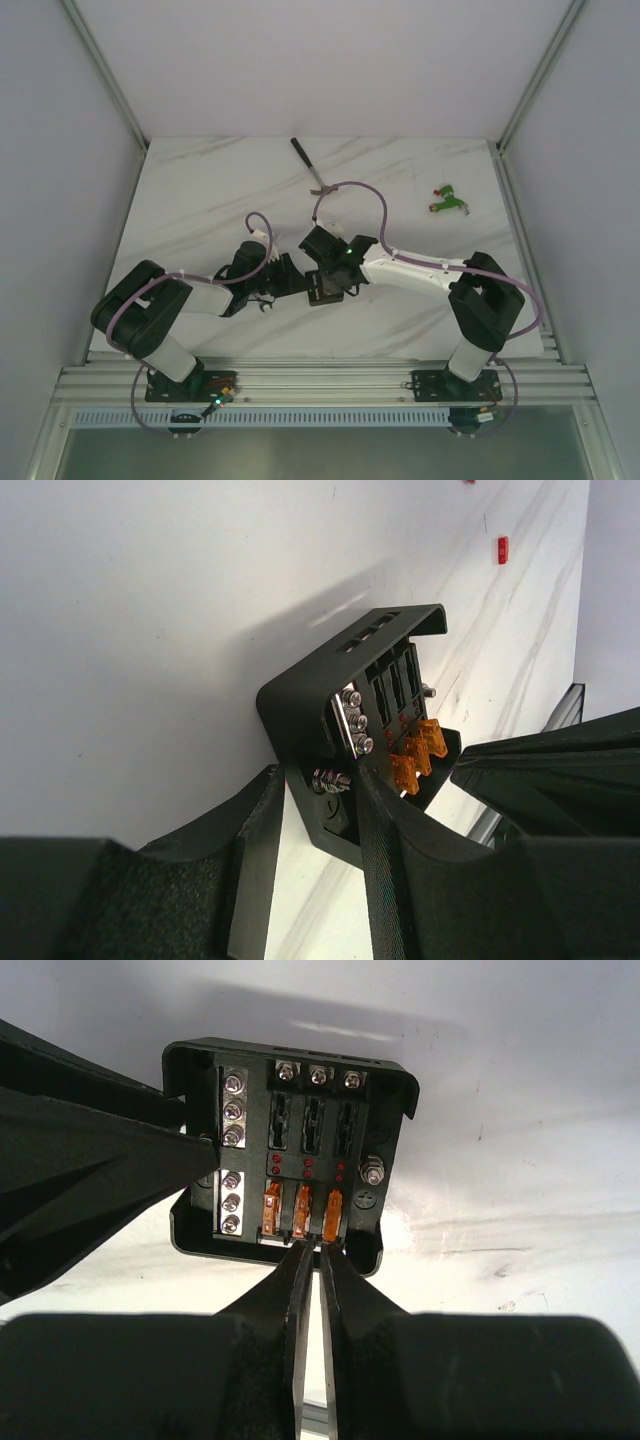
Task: Snap on the fuse box
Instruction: Install the fuse at the fuse box base.
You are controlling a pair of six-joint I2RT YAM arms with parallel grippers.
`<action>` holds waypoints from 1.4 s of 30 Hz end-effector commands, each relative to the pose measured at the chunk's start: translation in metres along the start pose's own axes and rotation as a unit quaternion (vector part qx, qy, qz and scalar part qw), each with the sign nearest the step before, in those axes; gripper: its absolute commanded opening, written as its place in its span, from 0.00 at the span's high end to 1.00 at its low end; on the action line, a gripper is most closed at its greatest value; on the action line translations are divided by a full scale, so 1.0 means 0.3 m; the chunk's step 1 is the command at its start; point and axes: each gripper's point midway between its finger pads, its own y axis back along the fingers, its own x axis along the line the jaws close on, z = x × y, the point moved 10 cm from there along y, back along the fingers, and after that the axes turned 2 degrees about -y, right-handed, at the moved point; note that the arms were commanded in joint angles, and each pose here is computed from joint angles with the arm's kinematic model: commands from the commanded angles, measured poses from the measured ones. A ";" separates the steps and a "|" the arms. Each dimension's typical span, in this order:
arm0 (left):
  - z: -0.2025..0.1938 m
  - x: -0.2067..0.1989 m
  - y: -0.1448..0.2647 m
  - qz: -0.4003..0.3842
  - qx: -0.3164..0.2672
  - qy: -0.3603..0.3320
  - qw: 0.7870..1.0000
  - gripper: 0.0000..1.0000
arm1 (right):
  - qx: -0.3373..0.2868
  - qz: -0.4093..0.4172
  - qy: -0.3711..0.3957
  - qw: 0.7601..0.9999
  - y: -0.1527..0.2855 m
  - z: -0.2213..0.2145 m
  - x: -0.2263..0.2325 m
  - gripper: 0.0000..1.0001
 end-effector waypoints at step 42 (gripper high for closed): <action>0.011 -0.014 -0.008 -0.009 -0.003 -0.004 1.000 0.56 | 0.138 -0.109 0.067 0.982 -0.211 -0.110 -0.076 1.00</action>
